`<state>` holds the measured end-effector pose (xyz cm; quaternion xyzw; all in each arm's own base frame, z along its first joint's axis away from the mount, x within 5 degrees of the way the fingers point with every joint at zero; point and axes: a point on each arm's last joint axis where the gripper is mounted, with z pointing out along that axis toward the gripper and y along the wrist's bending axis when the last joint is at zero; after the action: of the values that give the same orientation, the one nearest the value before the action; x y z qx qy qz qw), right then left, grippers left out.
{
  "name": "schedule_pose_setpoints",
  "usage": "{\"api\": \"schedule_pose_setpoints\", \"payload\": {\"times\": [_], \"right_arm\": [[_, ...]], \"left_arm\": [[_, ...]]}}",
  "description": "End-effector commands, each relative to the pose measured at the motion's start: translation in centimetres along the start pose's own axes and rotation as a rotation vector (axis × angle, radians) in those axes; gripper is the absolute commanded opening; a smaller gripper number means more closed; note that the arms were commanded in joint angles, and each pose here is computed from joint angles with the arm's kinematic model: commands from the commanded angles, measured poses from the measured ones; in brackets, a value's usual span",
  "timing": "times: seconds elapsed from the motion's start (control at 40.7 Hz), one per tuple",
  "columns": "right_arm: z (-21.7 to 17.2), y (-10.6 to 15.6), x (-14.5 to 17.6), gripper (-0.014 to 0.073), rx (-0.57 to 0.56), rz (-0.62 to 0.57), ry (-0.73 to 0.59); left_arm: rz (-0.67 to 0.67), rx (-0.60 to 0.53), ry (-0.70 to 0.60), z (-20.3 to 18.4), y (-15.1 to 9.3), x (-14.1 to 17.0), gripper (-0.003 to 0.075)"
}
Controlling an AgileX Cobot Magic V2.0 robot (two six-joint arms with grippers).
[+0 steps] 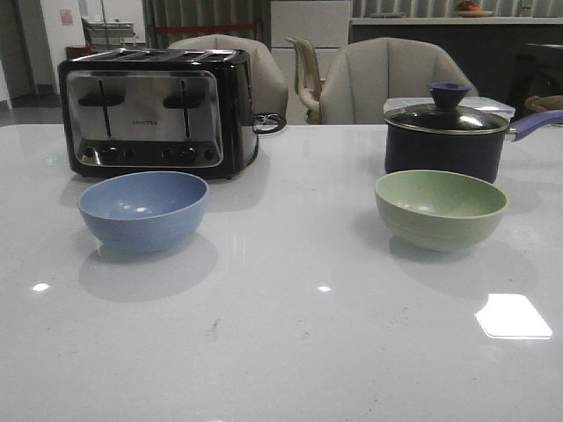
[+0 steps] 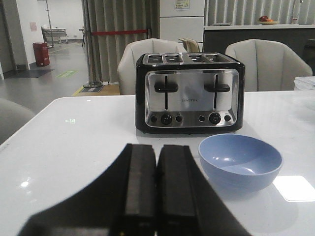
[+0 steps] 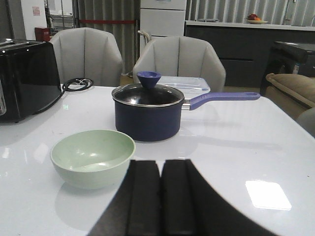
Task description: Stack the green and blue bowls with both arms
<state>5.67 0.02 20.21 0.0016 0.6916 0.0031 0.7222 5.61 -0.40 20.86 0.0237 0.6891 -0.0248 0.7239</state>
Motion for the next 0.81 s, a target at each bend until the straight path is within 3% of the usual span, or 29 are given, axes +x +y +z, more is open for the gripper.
{"api": "schedule_pose_setpoints", "payload": {"times": [0.0,0.516,0.689,0.787], "right_arm": [[-0.2,-0.1,-1.0,0.0041,0.011,-0.015,-0.116],[-0.3,-0.1,-1.6,0.0041,0.012,-0.015,-0.149],[-1.8,0.0,-8.0,0.0041,0.004,-0.018,-0.24],[-2.5,0.2,-12.1,0.0041,-0.004,-0.019,-0.217]], "left_arm": [[-0.014,-0.009,-0.088,-0.1,0.1,-0.2,0.0101],[-0.014,-0.009,-0.102,-0.2,0.1,-0.5,0.0101],[-0.014,-0.004,-0.26,-1.6,0.0,-6.9,0.0101],[-0.012,0.009,-0.252,-2.5,-0.1,-11.1,0.0101]]}}
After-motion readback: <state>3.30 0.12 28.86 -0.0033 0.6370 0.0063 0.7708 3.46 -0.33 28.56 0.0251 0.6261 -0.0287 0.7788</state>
